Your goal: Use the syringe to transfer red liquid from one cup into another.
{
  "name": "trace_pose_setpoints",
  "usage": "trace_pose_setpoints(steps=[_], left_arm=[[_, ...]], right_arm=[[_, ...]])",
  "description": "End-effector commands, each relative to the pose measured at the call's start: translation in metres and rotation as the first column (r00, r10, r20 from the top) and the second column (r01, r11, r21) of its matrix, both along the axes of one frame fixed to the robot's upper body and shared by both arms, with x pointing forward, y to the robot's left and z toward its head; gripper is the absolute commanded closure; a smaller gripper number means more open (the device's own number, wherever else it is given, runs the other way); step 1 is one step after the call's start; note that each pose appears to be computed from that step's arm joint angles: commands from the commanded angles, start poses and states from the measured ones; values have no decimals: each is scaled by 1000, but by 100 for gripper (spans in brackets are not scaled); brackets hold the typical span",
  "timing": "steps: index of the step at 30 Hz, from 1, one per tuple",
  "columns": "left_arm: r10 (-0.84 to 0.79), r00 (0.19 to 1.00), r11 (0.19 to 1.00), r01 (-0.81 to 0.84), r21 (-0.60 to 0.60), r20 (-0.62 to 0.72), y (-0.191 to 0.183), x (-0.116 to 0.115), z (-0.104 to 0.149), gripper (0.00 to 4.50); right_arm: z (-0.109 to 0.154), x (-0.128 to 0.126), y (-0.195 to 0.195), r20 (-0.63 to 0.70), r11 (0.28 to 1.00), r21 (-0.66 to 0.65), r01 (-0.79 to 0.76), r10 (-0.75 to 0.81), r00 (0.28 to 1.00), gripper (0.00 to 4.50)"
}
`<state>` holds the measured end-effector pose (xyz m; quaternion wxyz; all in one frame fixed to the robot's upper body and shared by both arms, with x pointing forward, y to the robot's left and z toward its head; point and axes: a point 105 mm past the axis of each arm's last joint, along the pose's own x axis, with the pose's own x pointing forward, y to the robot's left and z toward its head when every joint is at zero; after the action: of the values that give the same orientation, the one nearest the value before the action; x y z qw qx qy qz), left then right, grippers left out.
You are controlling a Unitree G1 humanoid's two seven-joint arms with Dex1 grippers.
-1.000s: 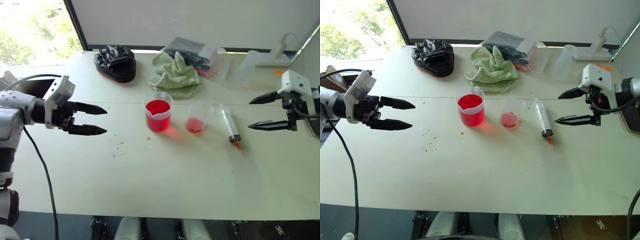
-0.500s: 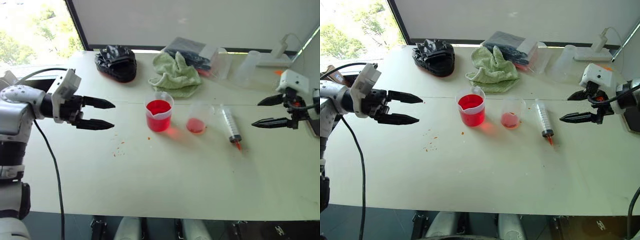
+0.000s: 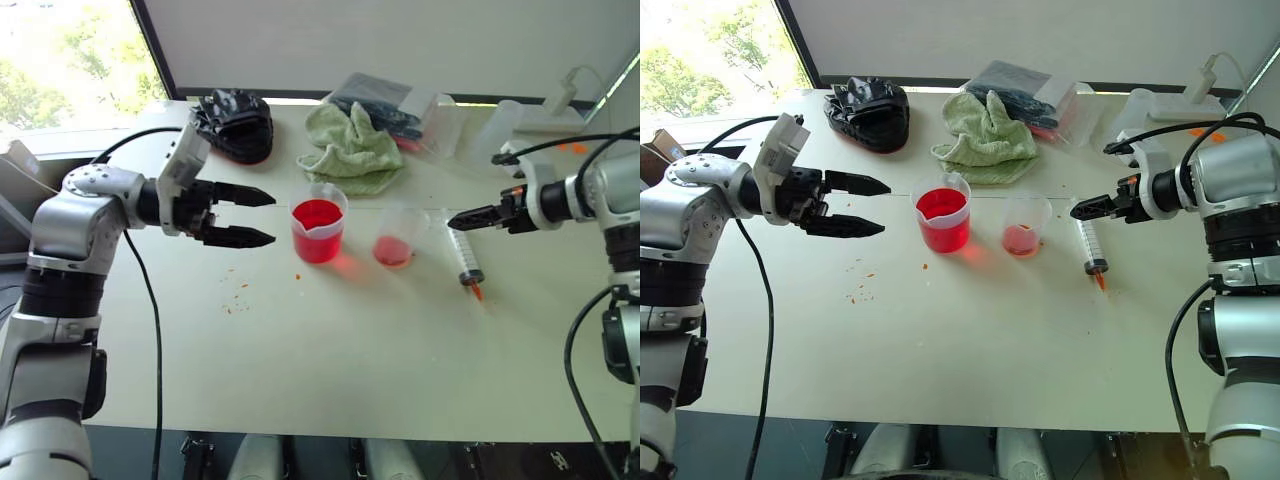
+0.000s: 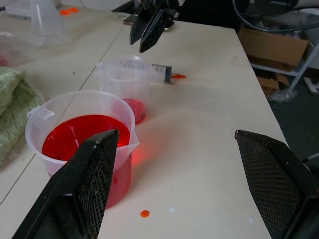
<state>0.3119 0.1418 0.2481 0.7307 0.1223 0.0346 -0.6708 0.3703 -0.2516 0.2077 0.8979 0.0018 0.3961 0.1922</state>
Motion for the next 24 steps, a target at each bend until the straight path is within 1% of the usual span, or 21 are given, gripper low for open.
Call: trace_pose_setpoints(steps=[1, 4, 7, 15, 18, 24], left_arm=[[-38, 998, 999, 37, 18, 54, -2, -12, 12, 61], [-67, 996, 997, 64, 47, 63, -5, -18, 12, 61], [-75, 995, 996, 72, 44, 73, -9, -19, 15, 61], [-72, 994, 997, 69, 38, 83, -11, -20, 16, 61], [-59, 994, 998, 56, 36, 89, -10, -18, 17, 61], [-44, 994, 998, 40, 40, 99, -10, -18, 18, 61]], right_arm=[[5, 7, -12, 7, 994, -15, 107, -107, 994, 7], [0, 8, -9, -7, 995, -38, 88, -88, 996, 7], [-4, 9, -5, -14, 996, -60, 72, -73, 997, 7], [-13, 9, -2, -43, 994, -68, 81, -84, 996, 7], [-20, 10, 0, -56, 994, -83, 73, -77, 995, 7], [-38, 11, -5, -87, 983, -155, 97, -111, 990, 7]])
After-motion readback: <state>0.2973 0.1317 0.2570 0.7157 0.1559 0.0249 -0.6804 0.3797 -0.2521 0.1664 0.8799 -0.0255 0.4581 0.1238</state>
